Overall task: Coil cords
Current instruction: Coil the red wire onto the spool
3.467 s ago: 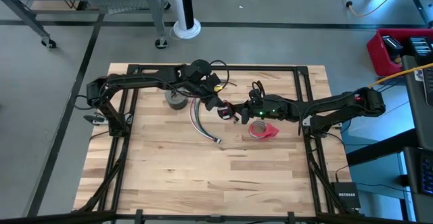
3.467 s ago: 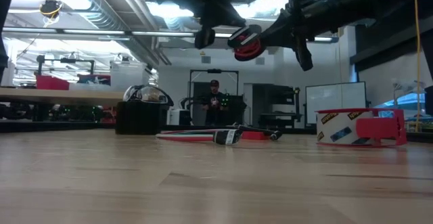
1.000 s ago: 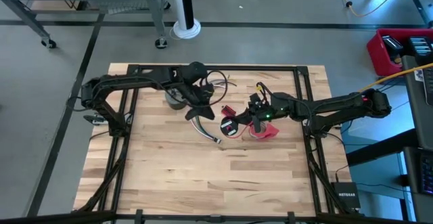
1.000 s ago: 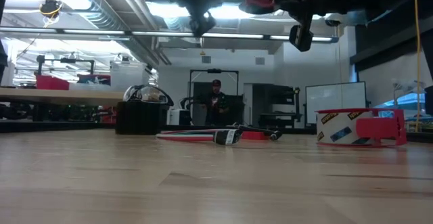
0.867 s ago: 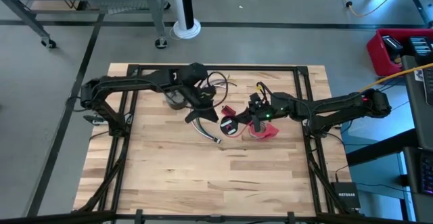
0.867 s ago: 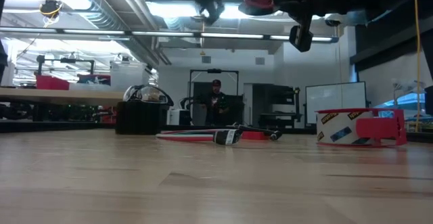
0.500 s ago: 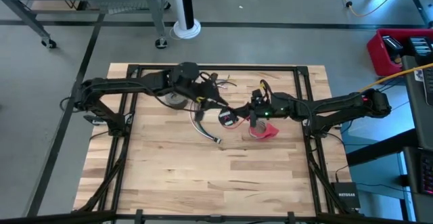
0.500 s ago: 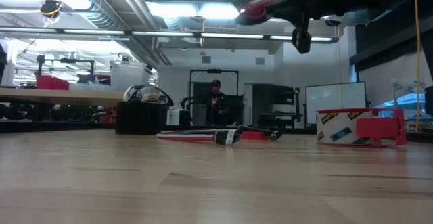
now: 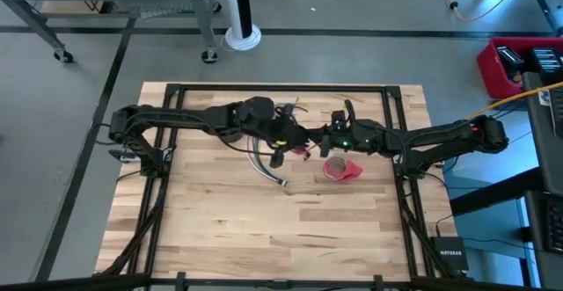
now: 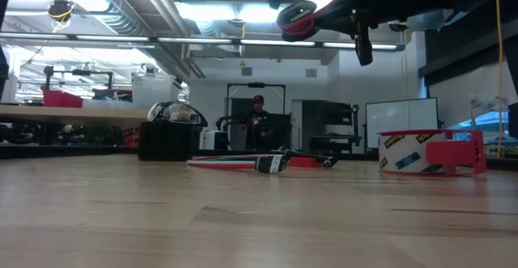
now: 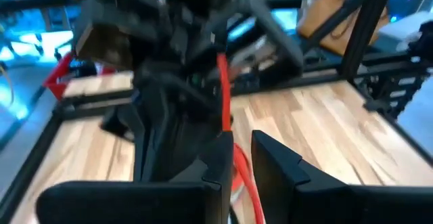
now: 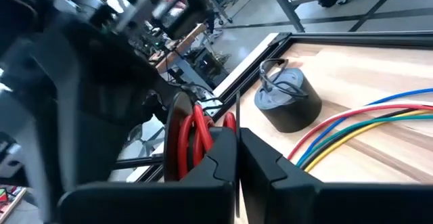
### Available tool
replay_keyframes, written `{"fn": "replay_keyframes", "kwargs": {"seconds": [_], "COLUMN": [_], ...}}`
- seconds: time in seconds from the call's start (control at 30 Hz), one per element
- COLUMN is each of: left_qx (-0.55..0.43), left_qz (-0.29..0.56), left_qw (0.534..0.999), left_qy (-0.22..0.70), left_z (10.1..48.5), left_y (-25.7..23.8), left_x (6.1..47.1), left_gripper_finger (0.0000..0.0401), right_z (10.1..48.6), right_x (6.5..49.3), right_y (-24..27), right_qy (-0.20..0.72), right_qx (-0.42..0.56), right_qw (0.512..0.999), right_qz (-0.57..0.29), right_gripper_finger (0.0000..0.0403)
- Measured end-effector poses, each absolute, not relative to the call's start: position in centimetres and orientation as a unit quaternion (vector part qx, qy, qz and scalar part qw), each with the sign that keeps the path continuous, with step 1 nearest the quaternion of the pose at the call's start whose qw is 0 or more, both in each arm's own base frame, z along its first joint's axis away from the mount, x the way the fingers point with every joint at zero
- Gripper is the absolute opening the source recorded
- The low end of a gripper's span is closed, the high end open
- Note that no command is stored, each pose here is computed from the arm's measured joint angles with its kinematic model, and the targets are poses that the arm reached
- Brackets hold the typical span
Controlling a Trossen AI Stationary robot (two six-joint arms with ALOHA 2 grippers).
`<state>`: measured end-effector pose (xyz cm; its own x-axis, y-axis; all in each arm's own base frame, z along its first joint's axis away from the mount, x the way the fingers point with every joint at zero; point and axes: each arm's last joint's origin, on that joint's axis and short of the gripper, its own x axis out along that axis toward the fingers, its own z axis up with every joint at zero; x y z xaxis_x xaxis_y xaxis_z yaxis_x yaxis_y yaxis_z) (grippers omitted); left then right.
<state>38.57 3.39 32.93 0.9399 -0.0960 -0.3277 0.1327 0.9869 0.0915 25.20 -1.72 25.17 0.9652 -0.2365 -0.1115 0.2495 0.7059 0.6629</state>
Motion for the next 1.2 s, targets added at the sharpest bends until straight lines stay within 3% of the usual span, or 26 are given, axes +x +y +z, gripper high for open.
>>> {"fn": "replay_keyframes", "kwargs": {"seconds": [0.17,0.4,0.53,0.77,1.2], "left_qx": [0.054,0.054,0.084,0.106,0.134], "left_qz": [-0.056,-0.063,-0.020,0.037,0.038], "left_qw": [0.985,0.984,0.985,0.982,0.981], "left_qy": [0.156,0.157,0.150,0.149,0.136], "left_z": [33.1,32.9,32.9,32.7,31.8], "left_y": [3.4,2.1,1.5,1.5,1.5], "left_x": [38.6,38.9,39.1,39.5,40.6], "left_gripper_finger": [0.0057,0.0126,0.0150,0.0155,0.0155], "right_z": [25.2,25.2,25.4,26.0,25.9], "right_x": [25.2,25.2,25.1,25.2,25.7], "right_y": [-1.7,-1.9,-2.0,-2.0,-2.0], "right_qy": [0.009,-0.001,-0.019,-0.050,-0.067], "right_qx": [0.360,0.357,0.356,0.361,0.363], "right_qw": [0.924,0.921,0.919,0.918,0.916], "right_qz": [-0.132,-0.156,-0.170,-0.159,-0.156], "right_gripper_finger": [0.0007,0.0007,0.0007,0.0007,0.0007]}}
